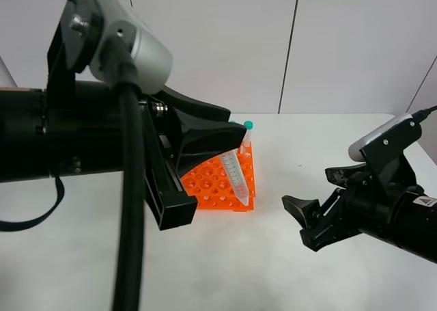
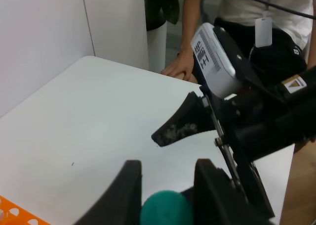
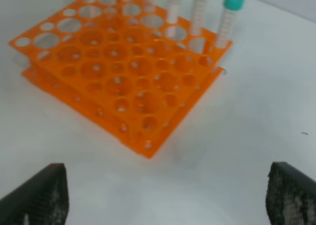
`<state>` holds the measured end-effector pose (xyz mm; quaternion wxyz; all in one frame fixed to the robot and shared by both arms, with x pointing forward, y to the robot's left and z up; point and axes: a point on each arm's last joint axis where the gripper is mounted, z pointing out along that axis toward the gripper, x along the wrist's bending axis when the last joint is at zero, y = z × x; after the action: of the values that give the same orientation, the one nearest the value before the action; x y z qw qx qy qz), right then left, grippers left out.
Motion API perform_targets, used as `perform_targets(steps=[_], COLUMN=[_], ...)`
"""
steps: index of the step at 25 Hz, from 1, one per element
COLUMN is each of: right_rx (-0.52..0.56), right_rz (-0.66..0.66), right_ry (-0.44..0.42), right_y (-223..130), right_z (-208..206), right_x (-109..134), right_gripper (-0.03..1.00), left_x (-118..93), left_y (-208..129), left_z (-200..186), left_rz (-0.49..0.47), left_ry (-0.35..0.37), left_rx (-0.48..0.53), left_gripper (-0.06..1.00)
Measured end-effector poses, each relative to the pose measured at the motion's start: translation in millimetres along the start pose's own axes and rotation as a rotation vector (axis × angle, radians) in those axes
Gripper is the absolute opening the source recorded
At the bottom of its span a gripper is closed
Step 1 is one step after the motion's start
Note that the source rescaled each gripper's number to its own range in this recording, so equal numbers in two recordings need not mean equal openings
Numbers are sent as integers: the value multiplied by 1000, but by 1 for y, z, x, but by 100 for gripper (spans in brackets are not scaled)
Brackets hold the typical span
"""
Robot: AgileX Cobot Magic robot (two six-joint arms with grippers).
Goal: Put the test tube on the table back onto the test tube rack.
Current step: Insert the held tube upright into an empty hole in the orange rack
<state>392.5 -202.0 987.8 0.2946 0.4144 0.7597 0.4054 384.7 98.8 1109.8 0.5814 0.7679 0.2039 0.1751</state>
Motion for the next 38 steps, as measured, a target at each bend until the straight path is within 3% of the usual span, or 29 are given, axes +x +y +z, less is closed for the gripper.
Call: perform_targets(steps=[4,11,14,19,23,25,33,38], right_rx=[23,244,259,265,337,383,404,336], right_rz=[24,63,41,69,178,162,64,162], right_ry=[-43,-64,-89,-253,-380,-410,-388,-392], right_y=[-3,-27,-28,-30,-38,-39,-33,-17], right_z=[4,39,44,44,40,38,40,44], right_x=[-9,-14,-16,-36,-53,-57,-57,-58], right_gripper=[95,91,91,91,91,91,90,74], left_x=[0,0,0,0,0,0,0,0], left_y=[0,0,0,0,0,0,0,0], left_z=[0,0,0,0,0,0,0,0], left_rz=[0,0,0,0,0,0,1,2], left_ry=[0,0,0,1,1,1,1,1], left_rx=[0,0,0,0,0,0,0,0], left_gripper=[1,1,1,1,1,1,1,1])
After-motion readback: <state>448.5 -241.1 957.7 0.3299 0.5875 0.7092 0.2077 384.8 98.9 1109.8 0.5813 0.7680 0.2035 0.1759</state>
